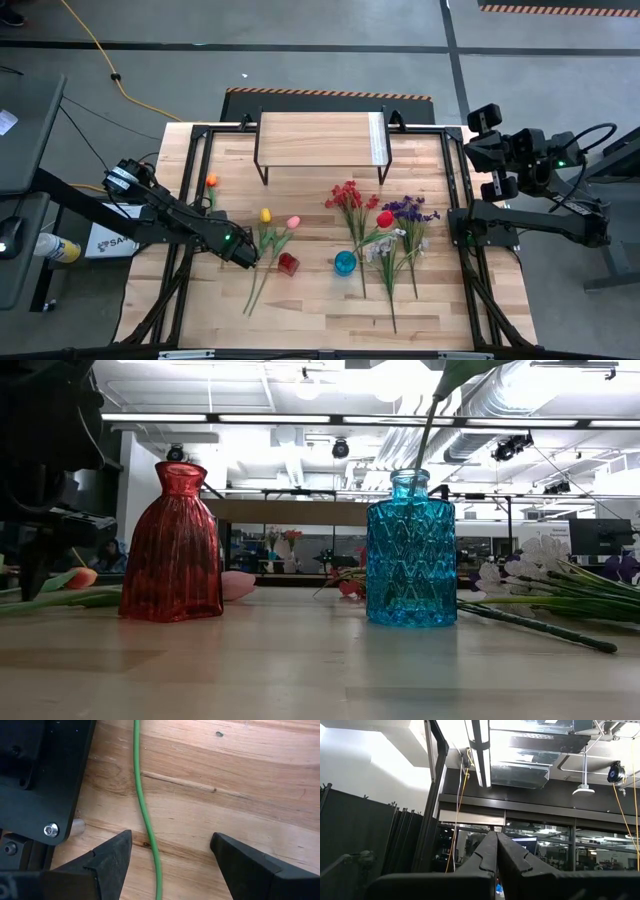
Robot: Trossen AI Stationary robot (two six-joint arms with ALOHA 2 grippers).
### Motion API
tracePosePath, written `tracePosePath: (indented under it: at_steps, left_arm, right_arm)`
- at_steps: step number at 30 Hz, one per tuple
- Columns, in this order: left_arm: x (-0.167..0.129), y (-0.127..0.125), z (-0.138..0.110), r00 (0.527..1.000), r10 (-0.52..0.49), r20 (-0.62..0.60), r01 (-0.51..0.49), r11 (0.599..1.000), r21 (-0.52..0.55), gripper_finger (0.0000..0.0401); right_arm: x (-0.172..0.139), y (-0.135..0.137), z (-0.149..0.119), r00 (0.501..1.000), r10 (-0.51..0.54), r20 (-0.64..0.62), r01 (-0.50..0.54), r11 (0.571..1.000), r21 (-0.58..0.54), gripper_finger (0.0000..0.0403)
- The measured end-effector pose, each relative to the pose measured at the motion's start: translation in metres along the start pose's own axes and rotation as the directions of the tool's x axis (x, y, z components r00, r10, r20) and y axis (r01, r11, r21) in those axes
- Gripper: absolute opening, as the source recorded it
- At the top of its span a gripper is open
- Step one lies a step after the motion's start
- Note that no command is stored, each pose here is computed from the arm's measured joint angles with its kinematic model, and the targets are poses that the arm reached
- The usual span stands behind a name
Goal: Pick and place flowers into a vace then onto a shelf
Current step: Put the orange flower into the blue vase
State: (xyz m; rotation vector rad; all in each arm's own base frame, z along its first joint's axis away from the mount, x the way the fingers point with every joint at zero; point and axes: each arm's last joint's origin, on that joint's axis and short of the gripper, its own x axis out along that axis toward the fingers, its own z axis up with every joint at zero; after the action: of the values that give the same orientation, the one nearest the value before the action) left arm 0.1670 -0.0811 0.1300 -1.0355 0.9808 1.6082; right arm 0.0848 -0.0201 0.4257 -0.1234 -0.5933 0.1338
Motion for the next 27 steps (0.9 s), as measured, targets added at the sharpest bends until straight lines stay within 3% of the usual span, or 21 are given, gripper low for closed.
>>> tracePosePath:
  at_steps: [27]
  left_arm:
    - [-0.0002,0.0001,-0.0007,1.000,0.015,-0.022,-0.016,0.998,-0.060,0.0317]
  right_arm:
    - [0.0000,-0.0005,-0.0027,1.000,-0.004,-0.025,0.005,1.000,0.011,0.0000]
